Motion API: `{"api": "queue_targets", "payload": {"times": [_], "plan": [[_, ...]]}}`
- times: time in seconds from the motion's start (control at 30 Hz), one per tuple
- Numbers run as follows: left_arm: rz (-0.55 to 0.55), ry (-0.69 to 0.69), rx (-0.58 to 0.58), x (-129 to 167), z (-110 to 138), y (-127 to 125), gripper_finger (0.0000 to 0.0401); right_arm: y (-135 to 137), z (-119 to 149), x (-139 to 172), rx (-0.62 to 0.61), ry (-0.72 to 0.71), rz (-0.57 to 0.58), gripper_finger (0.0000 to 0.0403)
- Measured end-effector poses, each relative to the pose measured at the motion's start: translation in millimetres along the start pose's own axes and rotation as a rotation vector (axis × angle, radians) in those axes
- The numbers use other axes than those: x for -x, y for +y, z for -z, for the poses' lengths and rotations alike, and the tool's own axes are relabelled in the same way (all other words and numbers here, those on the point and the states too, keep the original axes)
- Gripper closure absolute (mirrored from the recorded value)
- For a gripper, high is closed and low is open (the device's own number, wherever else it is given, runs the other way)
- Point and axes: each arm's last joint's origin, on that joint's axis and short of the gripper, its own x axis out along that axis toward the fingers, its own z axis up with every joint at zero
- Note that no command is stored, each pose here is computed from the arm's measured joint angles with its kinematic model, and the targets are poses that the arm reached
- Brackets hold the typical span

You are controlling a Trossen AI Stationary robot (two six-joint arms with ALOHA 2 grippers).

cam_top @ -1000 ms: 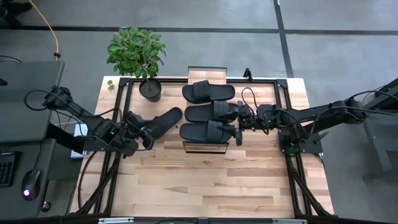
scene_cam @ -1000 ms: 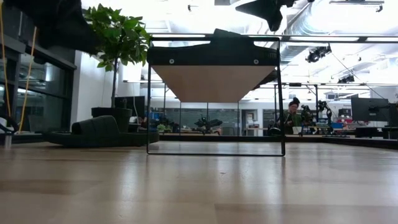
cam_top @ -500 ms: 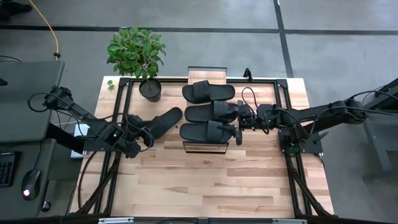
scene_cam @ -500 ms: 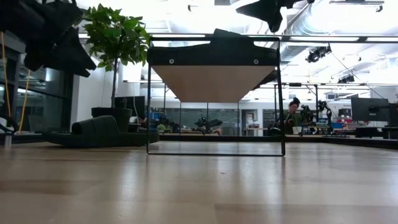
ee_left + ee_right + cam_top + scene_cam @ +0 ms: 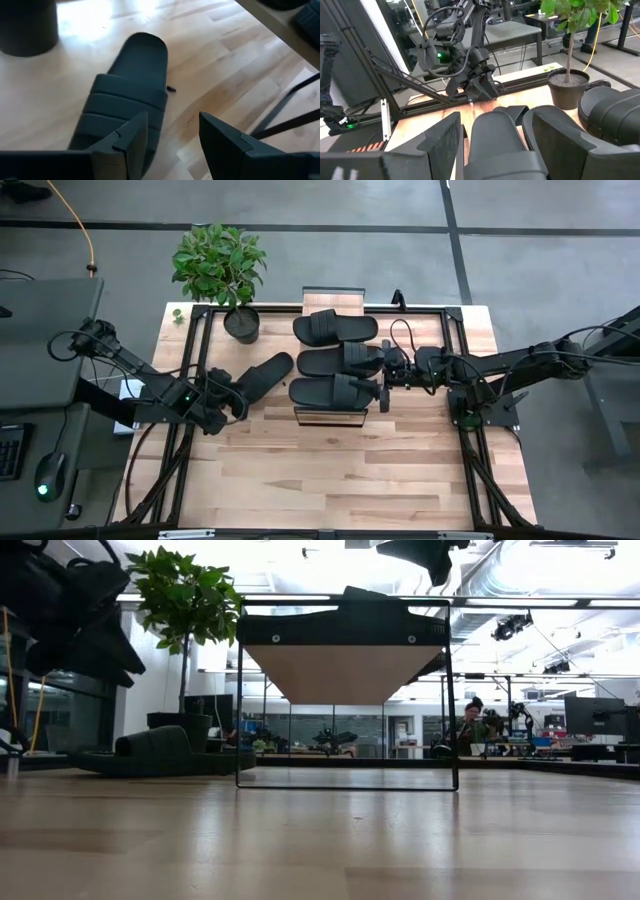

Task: Pick and place slides into the shelf
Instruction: Put the black slipper on the shelf

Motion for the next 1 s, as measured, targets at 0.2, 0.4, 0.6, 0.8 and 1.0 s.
{"api": "queue_targets", "payload": {"times": [0.2,0.4,0.6,0.8,1.0], "plan": [[0.020,0.008,0.021,0.0,-0.1,-2.4,0.0240,-0.4,1.9,0.0,0.003,0.019,0.003,0.0164],[0.024,0.000,0.024,-3.7,4.6,-0.5,0.0240,-0.4,2.2,0.0,0.006,0.023,0.004,0.0164],[0.016,0.031,0.076,-15.4,22.1,12.1,0.0240,-0.4,2.1,0.0,0.006,0.022,0.003,0.0164],[0.055,0.055,0.147,-24.7,35.7,18.4,0.0240,-0.4,2.1,0.0,0.005,0.022,0.003,0.0164],[0.058,0.086,0.167,-27.0,40.1,21.5,0.0240,-0.4,2.1,0.0,0.002,0.022,0.003,0.0164]]}}
